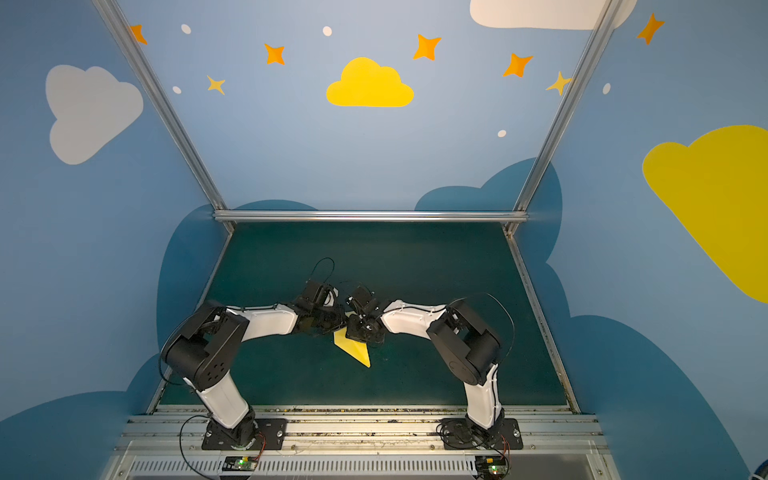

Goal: Fold a paper plane with a square sheet of paper (fold left side to right side)

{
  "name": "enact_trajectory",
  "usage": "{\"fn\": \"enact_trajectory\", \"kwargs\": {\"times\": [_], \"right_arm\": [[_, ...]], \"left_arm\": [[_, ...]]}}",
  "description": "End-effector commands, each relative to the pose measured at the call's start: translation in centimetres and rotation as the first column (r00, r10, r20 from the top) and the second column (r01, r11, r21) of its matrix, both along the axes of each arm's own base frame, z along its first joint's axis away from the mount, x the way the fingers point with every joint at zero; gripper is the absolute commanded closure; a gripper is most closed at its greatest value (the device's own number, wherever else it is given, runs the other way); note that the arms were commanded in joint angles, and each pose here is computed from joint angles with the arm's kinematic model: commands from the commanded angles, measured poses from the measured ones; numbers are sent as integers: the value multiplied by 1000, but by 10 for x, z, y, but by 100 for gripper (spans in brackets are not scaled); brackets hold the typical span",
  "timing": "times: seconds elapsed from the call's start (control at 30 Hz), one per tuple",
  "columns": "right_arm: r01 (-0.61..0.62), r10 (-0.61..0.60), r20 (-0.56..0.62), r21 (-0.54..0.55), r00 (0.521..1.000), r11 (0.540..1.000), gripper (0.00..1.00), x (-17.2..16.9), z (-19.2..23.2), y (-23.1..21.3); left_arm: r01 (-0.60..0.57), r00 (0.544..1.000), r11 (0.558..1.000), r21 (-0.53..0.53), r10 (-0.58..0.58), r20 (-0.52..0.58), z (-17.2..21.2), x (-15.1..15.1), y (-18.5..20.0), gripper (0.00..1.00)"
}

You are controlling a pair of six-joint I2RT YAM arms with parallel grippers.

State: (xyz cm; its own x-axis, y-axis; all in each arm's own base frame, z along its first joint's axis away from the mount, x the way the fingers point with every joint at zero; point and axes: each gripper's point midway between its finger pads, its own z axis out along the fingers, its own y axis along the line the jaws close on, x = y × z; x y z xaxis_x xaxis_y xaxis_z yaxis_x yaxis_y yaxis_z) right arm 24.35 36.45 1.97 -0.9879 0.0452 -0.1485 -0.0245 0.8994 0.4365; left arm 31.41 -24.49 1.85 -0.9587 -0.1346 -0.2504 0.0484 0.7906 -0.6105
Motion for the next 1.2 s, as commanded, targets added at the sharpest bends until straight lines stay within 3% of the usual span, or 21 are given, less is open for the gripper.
{"fn": "enact_trajectory", "kwargs": {"times": [0.0,1.17], "right_arm": [[-3,-1,-49,-77,999,997,100,-21,-18,-20],[30,-43,-69,-171,997,985,100,-76,-36,-77]], "left_arm": [[-19,993,993,117,32,-110,-37,-24,24,96],[-23,994,993,119,36,-107,-38,-26,27,96]]}}
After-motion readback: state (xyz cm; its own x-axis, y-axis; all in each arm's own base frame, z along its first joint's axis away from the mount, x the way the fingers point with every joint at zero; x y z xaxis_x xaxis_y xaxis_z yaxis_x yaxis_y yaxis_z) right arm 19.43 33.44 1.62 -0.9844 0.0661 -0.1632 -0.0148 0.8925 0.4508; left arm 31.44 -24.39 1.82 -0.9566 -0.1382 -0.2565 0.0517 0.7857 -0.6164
